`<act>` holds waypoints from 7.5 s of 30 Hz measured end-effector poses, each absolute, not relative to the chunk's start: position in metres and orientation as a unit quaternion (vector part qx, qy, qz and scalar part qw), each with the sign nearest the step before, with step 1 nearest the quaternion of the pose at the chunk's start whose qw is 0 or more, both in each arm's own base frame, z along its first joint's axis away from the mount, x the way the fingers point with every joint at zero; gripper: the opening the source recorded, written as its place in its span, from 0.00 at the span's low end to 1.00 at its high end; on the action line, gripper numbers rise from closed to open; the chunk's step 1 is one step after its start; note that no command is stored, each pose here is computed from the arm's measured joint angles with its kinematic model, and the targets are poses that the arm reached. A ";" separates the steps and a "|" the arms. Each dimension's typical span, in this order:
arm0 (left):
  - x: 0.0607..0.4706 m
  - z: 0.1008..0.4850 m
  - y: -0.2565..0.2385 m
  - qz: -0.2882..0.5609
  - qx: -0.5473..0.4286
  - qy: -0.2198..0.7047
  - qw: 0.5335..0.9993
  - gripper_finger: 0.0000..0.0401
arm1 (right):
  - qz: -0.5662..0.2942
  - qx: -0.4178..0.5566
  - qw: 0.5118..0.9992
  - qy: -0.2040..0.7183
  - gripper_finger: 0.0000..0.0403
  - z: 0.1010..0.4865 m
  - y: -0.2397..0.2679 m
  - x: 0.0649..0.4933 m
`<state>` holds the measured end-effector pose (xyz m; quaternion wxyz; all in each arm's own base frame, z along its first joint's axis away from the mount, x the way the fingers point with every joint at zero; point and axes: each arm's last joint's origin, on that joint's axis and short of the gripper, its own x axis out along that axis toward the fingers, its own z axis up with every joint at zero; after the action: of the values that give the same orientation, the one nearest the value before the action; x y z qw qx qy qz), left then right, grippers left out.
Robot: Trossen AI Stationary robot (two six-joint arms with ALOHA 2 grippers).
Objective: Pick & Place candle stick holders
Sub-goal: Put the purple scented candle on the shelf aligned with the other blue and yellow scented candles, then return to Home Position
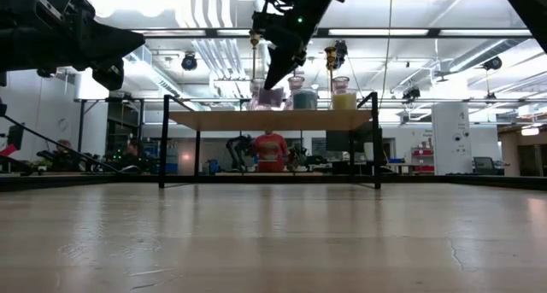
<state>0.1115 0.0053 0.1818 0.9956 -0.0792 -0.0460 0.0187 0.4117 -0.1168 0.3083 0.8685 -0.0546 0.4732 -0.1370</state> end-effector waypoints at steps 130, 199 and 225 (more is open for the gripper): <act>0.112 0.179 0.005 0.020 -0.080 -0.034 0.996 0.04 | 0.039 0.023 0.999 -0.023 0.02 0.202 0.021 0.086; 0.112 0.179 0.005 0.020 -0.080 -0.032 0.996 0.04 | 0.037 0.021 0.998 0.051 0.02 0.171 0.023 0.091; 0.112 0.179 0.005 0.020 -0.080 -0.032 0.996 0.04 | 0.037 0.021 0.998 0.051 0.02 0.171 0.023 0.091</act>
<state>0.1121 0.0053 0.1791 0.9961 -0.0797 -0.0317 0.0199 0.0914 0.0226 0.1709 0.9978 0.0208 0.0513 0.0371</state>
